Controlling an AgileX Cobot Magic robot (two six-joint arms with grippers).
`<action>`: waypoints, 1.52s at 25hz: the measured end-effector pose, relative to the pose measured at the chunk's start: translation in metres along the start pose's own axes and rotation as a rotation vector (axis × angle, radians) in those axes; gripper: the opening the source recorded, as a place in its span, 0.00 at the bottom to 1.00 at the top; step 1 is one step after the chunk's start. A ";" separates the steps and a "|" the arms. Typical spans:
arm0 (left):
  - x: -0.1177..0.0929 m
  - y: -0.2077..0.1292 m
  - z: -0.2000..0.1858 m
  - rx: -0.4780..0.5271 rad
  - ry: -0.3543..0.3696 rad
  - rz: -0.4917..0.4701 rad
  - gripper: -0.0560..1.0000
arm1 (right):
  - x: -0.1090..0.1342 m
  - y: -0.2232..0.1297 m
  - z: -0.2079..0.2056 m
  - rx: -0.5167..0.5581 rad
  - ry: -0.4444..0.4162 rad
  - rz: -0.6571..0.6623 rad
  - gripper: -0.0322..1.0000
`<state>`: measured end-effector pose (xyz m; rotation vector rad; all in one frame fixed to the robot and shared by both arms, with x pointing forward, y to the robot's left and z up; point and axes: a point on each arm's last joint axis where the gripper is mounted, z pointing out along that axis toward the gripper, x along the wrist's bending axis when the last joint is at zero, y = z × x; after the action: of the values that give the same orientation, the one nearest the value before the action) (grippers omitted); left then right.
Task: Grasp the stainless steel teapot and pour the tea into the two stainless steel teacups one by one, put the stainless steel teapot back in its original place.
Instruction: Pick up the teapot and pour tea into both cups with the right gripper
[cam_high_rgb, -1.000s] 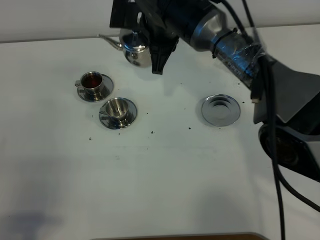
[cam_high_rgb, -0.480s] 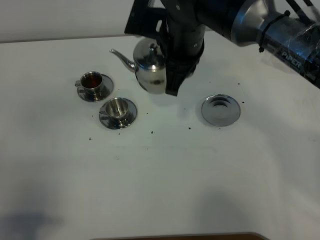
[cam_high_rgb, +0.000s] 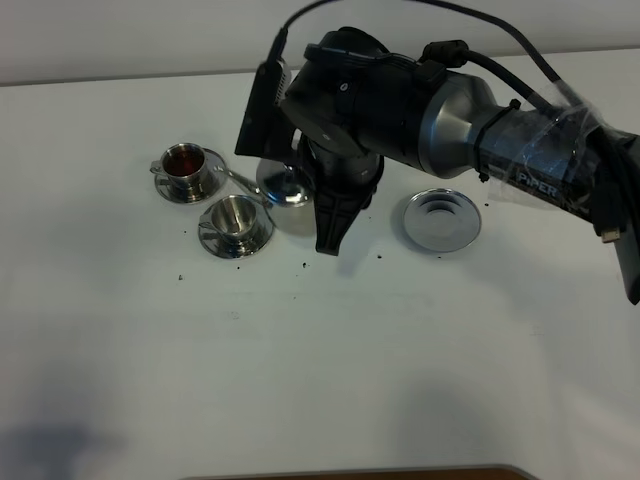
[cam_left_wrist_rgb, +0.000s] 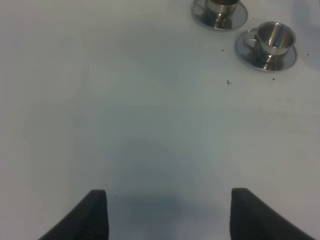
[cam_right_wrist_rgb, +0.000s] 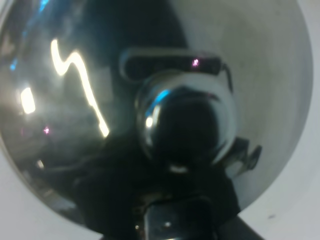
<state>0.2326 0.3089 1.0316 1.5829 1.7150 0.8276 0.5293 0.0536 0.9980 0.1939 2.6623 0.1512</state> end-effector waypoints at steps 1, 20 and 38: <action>0.000 0.000 0.000 0.000 0.000 0.000 0.61 | -0.002 0.001 0.000 -0.006 -0.026 -0.007 0.21; 0.000 0.000 0.000 0.000 0.000 0.000 0.61 | 0.014 0.004 0.045 0.110 -0.287 -0.258 0.21; 0.000 0.000 0.000 0.000 0.000 0.002 0.61 | 0.032 0.015 0.049 0.151 -0.375 -0.420 0.21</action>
<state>0.2326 0.3089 1.0316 1.5851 1.7136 0.8286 0.5253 0.0772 0.9427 -0.2667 2.2786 -0.2029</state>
